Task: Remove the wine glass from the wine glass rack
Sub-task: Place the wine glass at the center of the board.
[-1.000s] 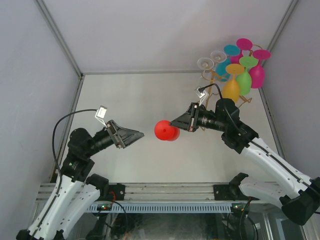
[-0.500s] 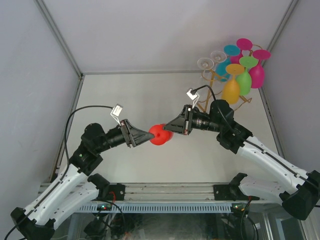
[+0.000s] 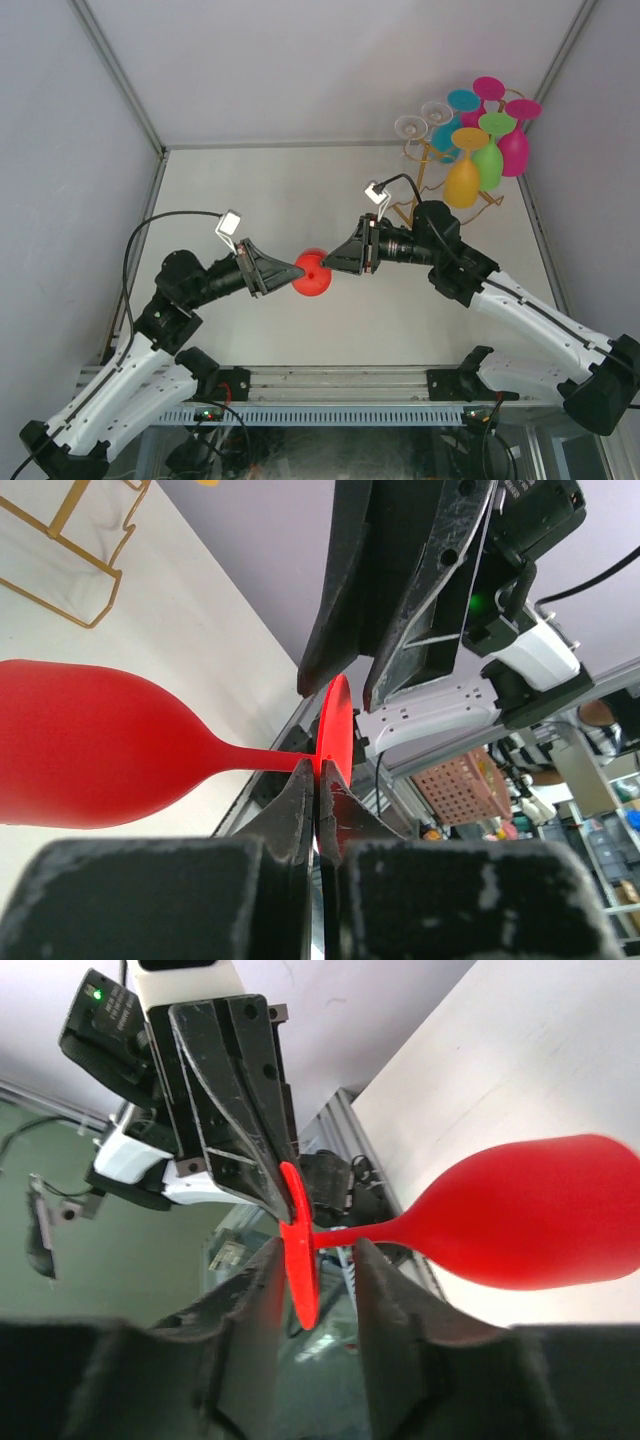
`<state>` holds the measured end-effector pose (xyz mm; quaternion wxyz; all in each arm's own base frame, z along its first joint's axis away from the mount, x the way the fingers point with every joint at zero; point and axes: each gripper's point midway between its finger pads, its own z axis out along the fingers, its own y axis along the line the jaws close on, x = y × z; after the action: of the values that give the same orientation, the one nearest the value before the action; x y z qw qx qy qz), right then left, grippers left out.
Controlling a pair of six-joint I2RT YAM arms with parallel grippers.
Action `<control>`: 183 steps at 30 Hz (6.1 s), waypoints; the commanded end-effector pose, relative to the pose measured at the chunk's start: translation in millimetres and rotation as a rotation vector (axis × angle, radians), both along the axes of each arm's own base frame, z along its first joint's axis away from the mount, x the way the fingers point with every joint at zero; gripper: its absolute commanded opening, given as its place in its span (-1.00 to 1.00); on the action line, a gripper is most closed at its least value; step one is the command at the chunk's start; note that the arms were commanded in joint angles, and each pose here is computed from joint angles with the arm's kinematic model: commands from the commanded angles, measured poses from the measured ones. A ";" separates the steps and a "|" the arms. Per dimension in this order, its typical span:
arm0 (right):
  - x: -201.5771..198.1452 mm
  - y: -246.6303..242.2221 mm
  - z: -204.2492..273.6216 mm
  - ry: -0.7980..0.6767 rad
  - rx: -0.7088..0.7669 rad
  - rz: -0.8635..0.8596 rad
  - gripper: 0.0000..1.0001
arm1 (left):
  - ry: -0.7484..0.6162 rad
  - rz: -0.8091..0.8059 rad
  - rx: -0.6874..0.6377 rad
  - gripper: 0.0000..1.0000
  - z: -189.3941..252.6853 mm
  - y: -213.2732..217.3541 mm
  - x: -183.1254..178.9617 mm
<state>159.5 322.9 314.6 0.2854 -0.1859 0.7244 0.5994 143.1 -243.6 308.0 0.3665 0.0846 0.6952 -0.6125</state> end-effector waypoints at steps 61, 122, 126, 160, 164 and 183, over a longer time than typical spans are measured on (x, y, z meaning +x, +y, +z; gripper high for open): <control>-62.0 26.0 -14.5 -0.254 0.115 0.076 -1.00 | -0.151 0.149 0.104 0.56 20.1 43.2 -17.9; -49.7 12.6 -163.0 -1.893 -0.503 0.509 -1.00 | -0.091 -0.081 0.486 0.84 17.0 12.1 13.4; -52.1 12.1 -163.5 -1.912 -0.510 0.521 -1.00 | -0.067 -0.197 0.450 0.71 10.9 1.4 0.0; -33.1 8.9 -166.7 -1.903 -0.580 0.489 -1.00 | -0.066 -0.409 0.510 -0.48 -23.1 0.2 -21.2; -30.3 8.9 -165.5 -1.901 -0.592 0.473 -1.00 | -0.074 -0.416 0.505 -0.63 -23.6 1.5 -24.3; -29.7 10.7 -147.3 -1.940 -0.583 0.423 -1.00 | -0.112 -0.466 0.492 -0.91 -25.9 5.3 -36.9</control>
<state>120.4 326.5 133.5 0.5317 -0.8105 0.2425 0.0403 124.4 -238.6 281.7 0.2434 0.3383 0.7819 -0.4637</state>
